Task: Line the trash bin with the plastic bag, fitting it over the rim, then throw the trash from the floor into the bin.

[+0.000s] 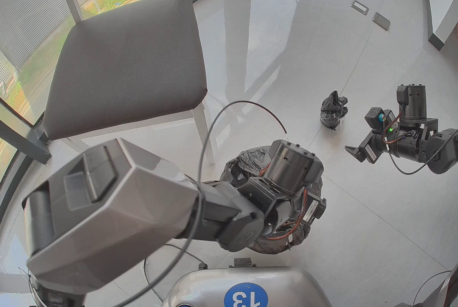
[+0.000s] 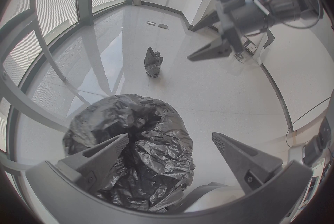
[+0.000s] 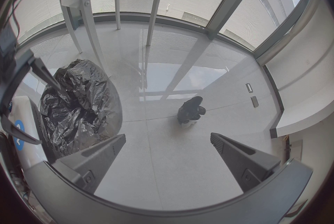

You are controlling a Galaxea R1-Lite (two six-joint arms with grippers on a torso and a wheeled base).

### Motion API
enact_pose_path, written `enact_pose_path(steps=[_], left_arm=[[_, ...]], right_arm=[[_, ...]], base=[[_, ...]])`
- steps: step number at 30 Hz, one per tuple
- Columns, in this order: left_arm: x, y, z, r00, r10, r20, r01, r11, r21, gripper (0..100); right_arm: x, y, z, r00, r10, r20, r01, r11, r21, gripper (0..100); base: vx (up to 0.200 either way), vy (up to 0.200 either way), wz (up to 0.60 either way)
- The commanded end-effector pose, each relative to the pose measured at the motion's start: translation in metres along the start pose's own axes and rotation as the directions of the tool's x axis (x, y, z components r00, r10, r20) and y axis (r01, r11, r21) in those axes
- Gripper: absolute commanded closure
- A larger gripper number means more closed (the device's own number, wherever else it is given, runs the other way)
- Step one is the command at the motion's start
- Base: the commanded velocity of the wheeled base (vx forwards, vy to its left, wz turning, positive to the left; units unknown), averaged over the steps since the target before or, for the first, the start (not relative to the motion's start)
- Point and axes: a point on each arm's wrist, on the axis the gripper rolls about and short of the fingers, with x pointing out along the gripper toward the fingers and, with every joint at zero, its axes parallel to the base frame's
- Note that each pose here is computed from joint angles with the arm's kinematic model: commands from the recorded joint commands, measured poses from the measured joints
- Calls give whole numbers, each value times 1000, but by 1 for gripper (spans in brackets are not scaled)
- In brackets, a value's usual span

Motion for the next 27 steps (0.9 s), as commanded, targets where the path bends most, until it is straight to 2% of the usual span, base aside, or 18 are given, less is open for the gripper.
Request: enact_pose_path(steps=[1,11,15,23,27], left_arm=[[39,-5,-23,998,3,-60,-3,1000,4,0],[76,22,-25,996,59,-72,-65,994,-85,0],[86,26,-27,995,66,-72,-74,992,-105,0],[86,33,-22,994,92,-59,-99,987,-126,0],[76,31,-8,995,102,-23,-104,987,-125,0]], right_arm=[[-9,-5,1,1000,-23,19,23,1000,7,0],[-20,-1,-8,999,-23,33,22,1000,10,0],[-22,3,-12,999,-17,28,17,1000,9,0],[-24,5,-14,1000,-9,22,9,1000,7,0],[-24,7,-16,1000,-4,16,4,1000,6,0]], base=[[0,0,0],[0,0,0],[0,0,0],[0,0,0],[0,0,0]])
